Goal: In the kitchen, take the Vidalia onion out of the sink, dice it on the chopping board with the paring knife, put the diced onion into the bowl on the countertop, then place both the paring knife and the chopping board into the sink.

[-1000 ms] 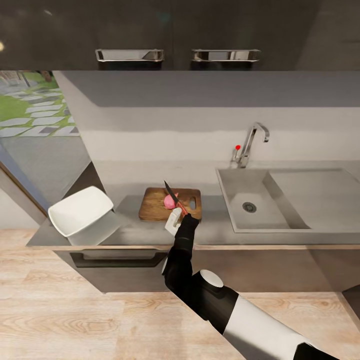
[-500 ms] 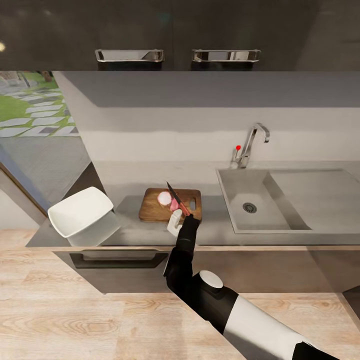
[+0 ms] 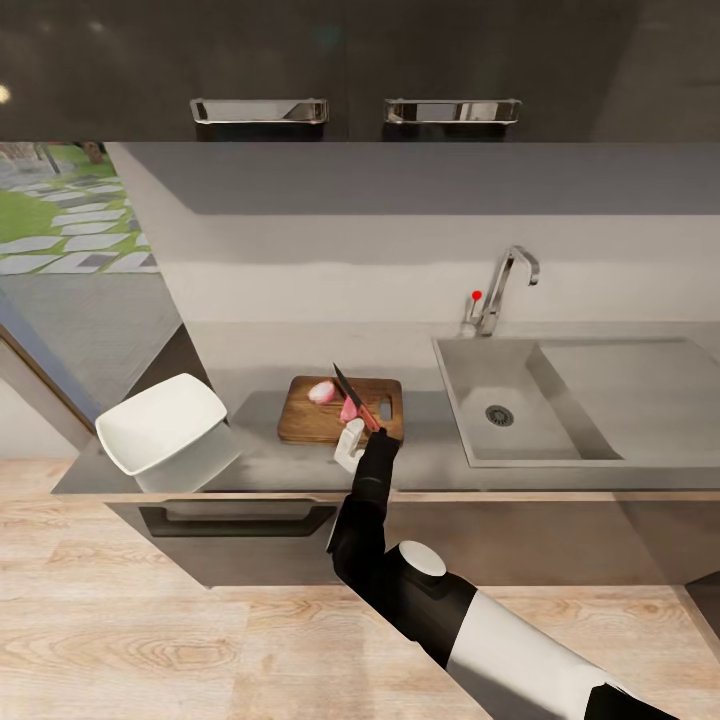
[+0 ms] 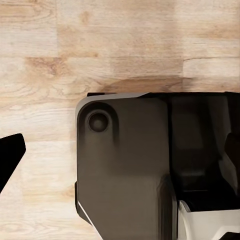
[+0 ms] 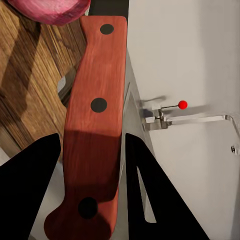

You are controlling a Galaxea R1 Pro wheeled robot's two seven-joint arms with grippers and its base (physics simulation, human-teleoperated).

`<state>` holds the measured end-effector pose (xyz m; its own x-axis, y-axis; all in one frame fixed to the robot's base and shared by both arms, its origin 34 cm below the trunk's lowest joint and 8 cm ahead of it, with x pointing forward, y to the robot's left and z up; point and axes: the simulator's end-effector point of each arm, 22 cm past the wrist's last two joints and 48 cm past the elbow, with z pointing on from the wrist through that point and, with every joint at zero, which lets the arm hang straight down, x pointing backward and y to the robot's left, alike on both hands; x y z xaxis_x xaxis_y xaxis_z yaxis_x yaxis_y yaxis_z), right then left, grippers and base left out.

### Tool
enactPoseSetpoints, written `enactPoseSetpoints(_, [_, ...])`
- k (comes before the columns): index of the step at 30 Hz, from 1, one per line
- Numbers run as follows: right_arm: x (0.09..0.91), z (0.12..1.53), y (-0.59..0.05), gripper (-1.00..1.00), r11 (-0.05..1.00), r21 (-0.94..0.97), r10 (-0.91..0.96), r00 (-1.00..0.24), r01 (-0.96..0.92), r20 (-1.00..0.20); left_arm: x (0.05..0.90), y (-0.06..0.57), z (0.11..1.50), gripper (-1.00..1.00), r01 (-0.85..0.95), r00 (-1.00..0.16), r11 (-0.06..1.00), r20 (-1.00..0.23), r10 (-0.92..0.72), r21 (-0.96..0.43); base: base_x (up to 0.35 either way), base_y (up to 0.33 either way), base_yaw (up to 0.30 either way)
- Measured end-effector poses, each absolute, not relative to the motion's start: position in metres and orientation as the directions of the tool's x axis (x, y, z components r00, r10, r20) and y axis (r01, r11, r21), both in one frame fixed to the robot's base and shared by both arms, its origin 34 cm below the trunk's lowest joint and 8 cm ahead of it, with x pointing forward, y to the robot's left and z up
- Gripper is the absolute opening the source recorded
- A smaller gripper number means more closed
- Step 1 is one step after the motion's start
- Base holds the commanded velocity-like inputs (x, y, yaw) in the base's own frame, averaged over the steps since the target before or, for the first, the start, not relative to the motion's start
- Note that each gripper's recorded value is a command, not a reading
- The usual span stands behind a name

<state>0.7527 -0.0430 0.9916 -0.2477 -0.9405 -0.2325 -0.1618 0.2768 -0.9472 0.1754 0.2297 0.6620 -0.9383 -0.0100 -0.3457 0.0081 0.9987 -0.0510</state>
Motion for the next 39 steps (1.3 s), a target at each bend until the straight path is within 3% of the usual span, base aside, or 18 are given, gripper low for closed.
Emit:
enactPoseSetpoints(32, [0.753, 0.992, -0.043, -1.00, 0.277, -0.947, -0.940, -0.248, -0.162, -0.233, 0.176, 0.230, 0.662, 1.00, 0.008, -0.938, 0.999, -0.346, -0.010, -0.051, 0.000, 0.000, 0.000])
enactPoseSetpoints(33, [0.750, 0.979, -0.040, -1.00, 0.322, -0.924, -0.928, -0.259, -0.205, -0.266, 0.176, 0.230, 0.662, 1.00, 0.008, -0.938, 0.999, -0.345, -0.010, -0.052, 0.000, 0.000, 0.000])
enactPoseSetpoints(39, [0.750, 0.979, -0.041, -1.00, 0.320, -0.925, -0.929, -0.258, -0.204, -0.265, 0.175, 0.230, 0.662, 1.00, 0.008, -0.939, 0.999, -0.345, -0.010, -0.052, 0.000, 0.000, 0.000])
